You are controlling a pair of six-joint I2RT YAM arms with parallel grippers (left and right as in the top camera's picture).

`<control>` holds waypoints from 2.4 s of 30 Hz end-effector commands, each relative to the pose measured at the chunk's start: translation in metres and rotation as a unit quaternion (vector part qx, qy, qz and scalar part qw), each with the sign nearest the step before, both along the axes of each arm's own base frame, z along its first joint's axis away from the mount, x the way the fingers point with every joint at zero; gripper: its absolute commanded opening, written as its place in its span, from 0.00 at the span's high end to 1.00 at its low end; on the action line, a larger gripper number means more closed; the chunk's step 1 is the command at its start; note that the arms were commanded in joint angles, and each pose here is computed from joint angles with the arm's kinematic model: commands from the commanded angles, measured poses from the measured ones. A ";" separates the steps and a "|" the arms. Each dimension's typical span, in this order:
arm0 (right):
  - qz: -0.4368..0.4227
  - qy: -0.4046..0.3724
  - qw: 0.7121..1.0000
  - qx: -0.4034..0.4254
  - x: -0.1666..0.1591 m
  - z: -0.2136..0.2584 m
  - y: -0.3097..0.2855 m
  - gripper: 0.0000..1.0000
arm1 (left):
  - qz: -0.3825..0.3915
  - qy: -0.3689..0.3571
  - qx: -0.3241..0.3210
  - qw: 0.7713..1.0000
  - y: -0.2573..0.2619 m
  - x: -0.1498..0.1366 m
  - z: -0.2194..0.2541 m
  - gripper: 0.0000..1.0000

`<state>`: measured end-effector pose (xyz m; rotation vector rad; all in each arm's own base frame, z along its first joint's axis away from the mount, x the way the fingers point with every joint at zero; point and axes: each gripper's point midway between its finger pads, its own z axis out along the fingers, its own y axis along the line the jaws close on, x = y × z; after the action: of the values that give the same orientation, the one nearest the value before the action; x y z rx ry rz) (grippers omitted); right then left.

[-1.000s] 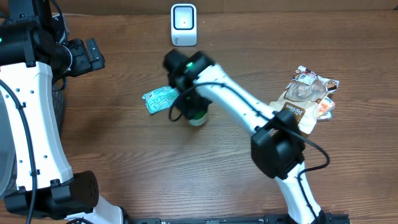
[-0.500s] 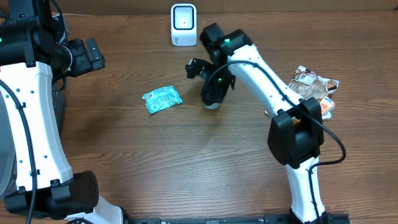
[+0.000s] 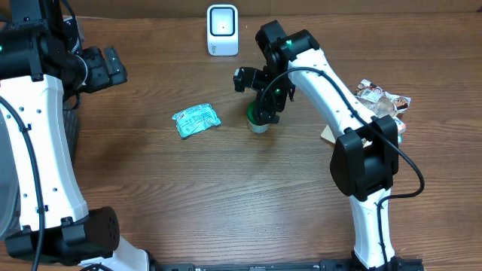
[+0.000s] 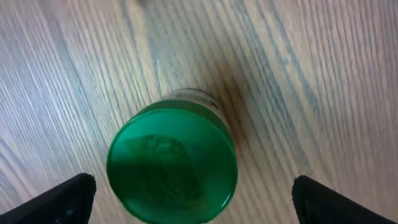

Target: Scan the item barcode

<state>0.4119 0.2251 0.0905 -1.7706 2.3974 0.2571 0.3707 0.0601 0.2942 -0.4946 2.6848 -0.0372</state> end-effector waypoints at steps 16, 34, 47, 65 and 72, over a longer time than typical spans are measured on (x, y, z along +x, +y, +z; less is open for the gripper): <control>-0.623 0.089 0.776 0.034 0.012 0.032 0.002 0.04 | -0.010 -0.001 0.006 1.000 0.000 0.001 0.002 0.00; -0.669 0.029 0.741 -0.044 -0.012 -0.023 -0.001 0.24 | -0.010 -0.001 0.006 1.000 0.000 0.001 0.002 0.00; -0.654 0.004 0.756 -0.034 -0.001 -0.021 0.000 0.42 | -0.010 -0.001 0.006 1.000 0.000 0.001 0.002 0.00; -0.536 -0.025 0.843 -0.025 0.006 0.023 0.004 0.59 | -0.010 -0.001 0.006 1.000 0.000 0.001 0.002 0.00; -0.284 -0.006 0.958 0.031 -0.007 0.043 0.046 0.63 | -0.010 -0.001 0.006 1.000 0.000 0.001 0.002 0.00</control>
<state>0.4122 0.2452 0.0956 -0.4681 2.9333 0.0686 0.3706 0.0603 0.2941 -0.4952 2.6851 -0.0371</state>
